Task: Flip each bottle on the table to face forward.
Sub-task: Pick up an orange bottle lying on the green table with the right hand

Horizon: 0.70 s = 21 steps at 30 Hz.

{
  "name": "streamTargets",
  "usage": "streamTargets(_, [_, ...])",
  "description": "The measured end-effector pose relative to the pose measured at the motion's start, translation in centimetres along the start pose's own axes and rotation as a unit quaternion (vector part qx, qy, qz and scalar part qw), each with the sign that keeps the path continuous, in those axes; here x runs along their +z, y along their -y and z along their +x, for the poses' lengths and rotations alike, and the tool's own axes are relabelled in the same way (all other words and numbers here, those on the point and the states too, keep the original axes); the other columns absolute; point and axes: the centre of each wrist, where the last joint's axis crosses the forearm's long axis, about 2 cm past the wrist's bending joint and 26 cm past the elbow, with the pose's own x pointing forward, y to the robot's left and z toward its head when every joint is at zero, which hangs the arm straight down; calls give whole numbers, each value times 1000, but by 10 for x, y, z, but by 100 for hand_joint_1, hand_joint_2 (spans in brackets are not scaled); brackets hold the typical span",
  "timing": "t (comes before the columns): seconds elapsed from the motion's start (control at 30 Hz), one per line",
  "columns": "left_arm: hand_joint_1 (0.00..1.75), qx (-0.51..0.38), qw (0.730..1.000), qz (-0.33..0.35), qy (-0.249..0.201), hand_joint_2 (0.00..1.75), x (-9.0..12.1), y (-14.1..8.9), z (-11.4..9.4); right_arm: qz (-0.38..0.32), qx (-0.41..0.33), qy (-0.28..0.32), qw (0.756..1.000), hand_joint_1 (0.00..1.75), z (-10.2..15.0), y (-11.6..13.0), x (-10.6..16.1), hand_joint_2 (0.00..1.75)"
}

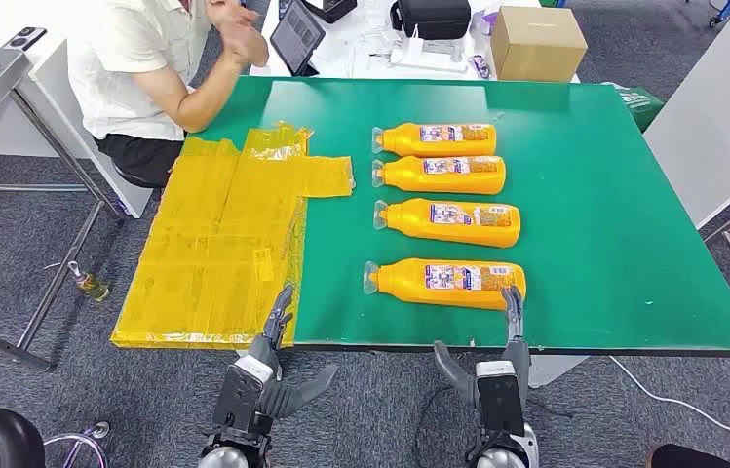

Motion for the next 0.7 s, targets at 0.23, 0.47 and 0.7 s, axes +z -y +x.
streamTargets(0.23, [0,6,1000,-13,7,175,-7,2,0,56,228,117,965,0,-19,25,-22,175])
streamTargets(0.47, [0,6,1000,-27,6,175,-10,4,-2,88,320,103,938,0,-46,48,-38,175])
streamTargets(0.7, [0,6,1000,-31,4,175,-9,5,-3,104,350,105,925,0,-56,58,-45,175])
